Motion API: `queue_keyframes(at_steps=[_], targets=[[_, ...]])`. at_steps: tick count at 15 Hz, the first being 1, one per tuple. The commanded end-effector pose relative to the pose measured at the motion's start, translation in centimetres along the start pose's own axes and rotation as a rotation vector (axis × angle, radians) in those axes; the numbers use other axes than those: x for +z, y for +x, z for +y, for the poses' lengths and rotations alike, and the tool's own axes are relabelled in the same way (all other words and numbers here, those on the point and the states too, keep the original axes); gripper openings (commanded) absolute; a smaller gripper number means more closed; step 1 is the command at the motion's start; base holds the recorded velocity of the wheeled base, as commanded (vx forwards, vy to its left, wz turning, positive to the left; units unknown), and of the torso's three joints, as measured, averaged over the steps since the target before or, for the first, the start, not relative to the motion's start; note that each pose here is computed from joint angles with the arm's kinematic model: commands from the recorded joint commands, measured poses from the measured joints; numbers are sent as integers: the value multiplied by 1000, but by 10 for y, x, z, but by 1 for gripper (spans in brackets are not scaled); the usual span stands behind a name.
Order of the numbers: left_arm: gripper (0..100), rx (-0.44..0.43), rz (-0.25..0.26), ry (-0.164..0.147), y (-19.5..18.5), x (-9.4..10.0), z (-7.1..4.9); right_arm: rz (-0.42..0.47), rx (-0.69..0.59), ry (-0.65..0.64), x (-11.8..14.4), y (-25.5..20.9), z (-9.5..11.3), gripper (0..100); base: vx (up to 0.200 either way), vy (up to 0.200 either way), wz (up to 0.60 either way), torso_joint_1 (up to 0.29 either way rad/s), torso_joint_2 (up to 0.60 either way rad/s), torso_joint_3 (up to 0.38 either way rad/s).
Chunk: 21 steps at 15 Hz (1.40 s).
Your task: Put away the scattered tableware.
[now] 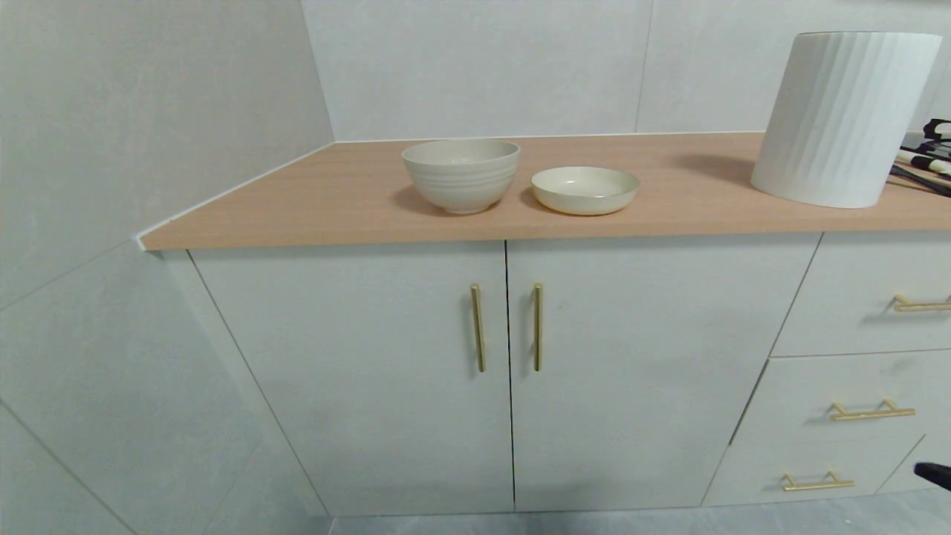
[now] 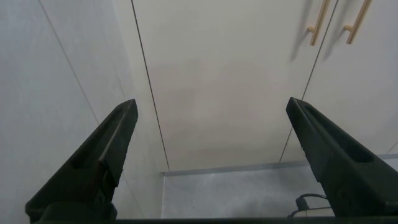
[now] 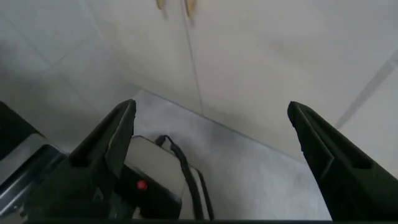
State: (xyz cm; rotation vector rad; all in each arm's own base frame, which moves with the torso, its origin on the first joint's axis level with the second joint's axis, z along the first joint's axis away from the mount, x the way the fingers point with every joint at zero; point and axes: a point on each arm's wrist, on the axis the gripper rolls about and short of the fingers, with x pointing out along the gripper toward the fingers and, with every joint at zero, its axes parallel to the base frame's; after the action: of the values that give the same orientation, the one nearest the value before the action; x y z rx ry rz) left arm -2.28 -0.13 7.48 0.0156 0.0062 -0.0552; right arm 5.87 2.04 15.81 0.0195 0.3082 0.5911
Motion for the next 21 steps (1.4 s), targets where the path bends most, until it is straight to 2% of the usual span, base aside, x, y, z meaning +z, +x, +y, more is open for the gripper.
queue_keyframes(at_steps=[1,4,6,8,9,13,17,21], targets=[[100,0,1,0,0,0,0,120,105,-34,28,96,-8,100,0,0,0,0,0,0],[100,0,0,0,0,0,0,66,183,-29,35,153,-1,100,0,0,0,0,0,0],[100,0,1,0,0,0,0,82,233,-36,36,188,9,100,0,0,0,0,0,0],[100,0,1,0,0,0,0,88,255,-41,37,202,14,100,0,0,0,0,0,0],[100,0,1,0,0,0,0,104,292,-28,38,225,25,100,0,0,0,0,0,0],[100,0,1,0,0,0,0,91,342,2,46,256,42,100,0,0,0,0,0,0],[100,0,1,0,0,0,0,75,343,36,50,294,44,100,0,0,0,0,0,0],[100,0,1,0,0,0,0,74,297,69,45,308,26,100,0,0,0,0,0,0]])
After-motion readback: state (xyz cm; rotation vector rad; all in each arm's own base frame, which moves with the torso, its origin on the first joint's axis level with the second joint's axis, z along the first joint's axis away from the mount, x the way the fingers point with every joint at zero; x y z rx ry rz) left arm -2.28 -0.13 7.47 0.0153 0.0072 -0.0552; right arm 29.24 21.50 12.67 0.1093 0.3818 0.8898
